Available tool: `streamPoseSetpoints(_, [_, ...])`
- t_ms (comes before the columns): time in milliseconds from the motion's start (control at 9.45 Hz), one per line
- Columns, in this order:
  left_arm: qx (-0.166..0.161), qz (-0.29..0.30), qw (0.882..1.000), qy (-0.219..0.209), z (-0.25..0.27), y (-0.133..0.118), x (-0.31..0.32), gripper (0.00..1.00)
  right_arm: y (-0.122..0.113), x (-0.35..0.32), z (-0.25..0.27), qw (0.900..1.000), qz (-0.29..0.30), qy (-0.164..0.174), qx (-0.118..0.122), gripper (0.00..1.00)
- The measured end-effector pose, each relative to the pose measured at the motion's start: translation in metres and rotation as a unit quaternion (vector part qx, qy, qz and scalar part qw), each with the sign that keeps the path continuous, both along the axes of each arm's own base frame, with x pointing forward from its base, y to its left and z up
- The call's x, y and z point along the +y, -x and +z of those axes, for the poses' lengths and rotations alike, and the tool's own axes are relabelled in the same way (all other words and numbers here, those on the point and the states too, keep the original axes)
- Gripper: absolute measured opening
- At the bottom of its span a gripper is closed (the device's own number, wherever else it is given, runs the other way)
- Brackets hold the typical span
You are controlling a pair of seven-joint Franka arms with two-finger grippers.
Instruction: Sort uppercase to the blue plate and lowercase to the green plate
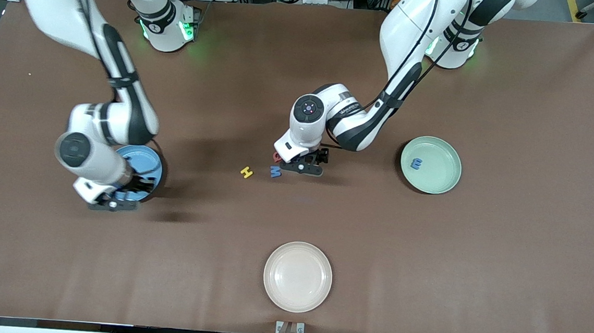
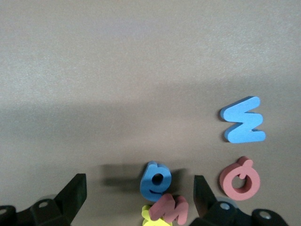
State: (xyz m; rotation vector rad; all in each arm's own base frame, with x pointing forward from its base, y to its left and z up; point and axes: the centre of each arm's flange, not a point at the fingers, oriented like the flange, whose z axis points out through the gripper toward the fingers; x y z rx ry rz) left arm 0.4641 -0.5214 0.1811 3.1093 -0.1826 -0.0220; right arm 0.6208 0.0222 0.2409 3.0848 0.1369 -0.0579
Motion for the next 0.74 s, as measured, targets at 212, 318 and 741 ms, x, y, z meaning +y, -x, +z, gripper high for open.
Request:
streamPoseSetpoints(212, [0.002,-0.002,1.000,-0.003,-0.001,0.000,0.001,1.00,0.010,-0.036,0.000,1.000,-0.005,-0.002,0.010,0.38])
streamPoseSetpoints(318, [0.003,-0.002,1.000,-0.003,-0.002,0.000,0.001,1.00,0.014,-0.030,-0.005,1.000,-0.011,-0.003,0.016,0.45])
streamPoseSetpoints(741, [0.007,-0.003,1.000,-0.007,-0.007,0.001,0.003,1.00,0.012,-0.019,0.001,1.000,-0.020,-0.005,0.008,0.91])
